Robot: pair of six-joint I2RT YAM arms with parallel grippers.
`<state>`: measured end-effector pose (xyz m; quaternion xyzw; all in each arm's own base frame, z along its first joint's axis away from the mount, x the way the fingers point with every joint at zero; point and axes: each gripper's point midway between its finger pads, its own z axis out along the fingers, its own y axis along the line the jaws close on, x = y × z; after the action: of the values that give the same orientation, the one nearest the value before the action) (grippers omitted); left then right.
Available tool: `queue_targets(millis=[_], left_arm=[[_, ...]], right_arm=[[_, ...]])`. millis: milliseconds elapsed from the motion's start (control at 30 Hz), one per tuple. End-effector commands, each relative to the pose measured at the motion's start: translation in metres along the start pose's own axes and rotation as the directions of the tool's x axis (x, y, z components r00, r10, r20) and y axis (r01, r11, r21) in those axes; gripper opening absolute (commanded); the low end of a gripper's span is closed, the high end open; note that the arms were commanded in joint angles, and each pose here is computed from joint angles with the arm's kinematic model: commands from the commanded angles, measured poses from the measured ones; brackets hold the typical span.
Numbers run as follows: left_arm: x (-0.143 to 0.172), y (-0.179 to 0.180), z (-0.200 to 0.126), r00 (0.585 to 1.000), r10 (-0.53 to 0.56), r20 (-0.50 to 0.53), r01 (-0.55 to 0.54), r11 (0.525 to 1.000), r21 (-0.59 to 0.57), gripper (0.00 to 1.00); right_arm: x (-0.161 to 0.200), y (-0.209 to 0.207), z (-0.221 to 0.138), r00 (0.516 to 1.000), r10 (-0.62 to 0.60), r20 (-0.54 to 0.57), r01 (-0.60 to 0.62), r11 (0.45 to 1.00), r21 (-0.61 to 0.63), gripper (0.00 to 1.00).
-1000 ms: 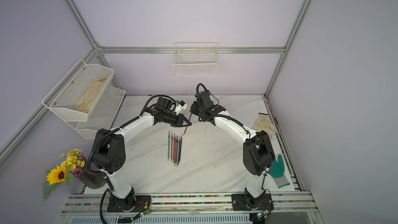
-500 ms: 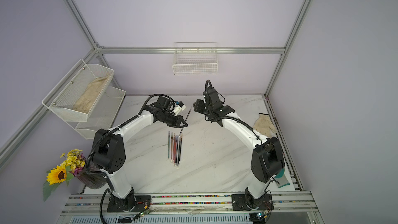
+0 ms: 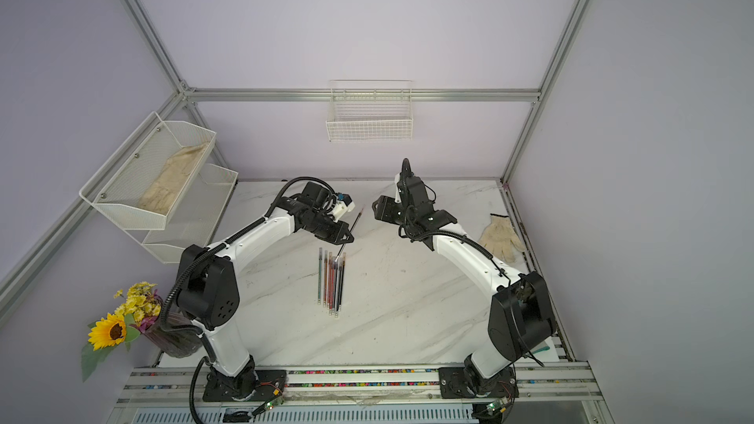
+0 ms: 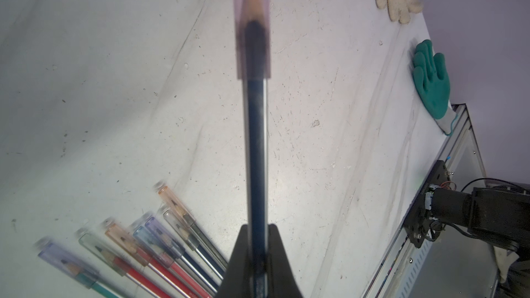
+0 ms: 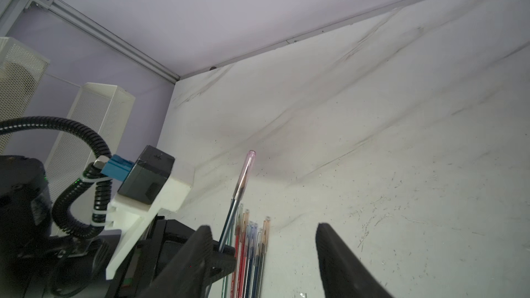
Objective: Remove the protective cover of the pencils
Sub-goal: Remove the protective sleeve from the pencil.
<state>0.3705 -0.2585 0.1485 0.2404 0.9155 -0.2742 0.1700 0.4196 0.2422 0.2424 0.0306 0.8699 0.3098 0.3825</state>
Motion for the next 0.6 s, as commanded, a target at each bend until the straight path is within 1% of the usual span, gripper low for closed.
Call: queue_targets(millis=[0, 67, 167, 367, 500, 567], left_arm=[[-0.027, -0.007, -0.021, 0.993, 0.101, 0.062, -0.098, 0.994, -0.056, 0.0], [-0.026, -0.005, -0.022, 0.992, 0.109, 0.057, -0.104, 0.992, -0.077, 0.0], [-0.022, 0.001, -0.019, 0.992, 0.126, 0.029, -0.121, 0.983, -0.14, 0.0], [-0.012, 0.0, -0.008, 0.985, 0.163, -0.048, -0.17, 0.961, -0.218, 0.0], [-0.011, 0.002, -0.006, 0.985, 0.165, -0.055, -0.173, 0.958, -0.227, 0.0], [-0.012, 0.003, -0.006, 0.985, 0.164, -0.055, -0.173, 0.957, -0.232, 0.0]], right_arm=[[-0.004, 0.01, 0.001, 1.0, -0.007, 0.008, 0.008, 0.997, -0.071, 0.61], [-0.005, 0.011, 0.0, 1.0, -0.003, 0.011, 0.004, 0.996, -0.087, 0.61], [-0.003, 0.015, -0.002, 1.0, 0.02, 0.013, -0.018, 0.992, -0.129, 0.61], [0.01, 0.015, 0.009, 0.995, 0.077, -0.063, -0.088, 0.978, -0.189, 0.61], [0.011, 0.014, 0.007, 0.994, 0.095, -0.06, -0.105, 0.971, -0.215, 0.56], [0.011, 0.008, 0.006, 0.993, 0.109, -0.049, -0.116, 0.973, -0.2, 0.51]])
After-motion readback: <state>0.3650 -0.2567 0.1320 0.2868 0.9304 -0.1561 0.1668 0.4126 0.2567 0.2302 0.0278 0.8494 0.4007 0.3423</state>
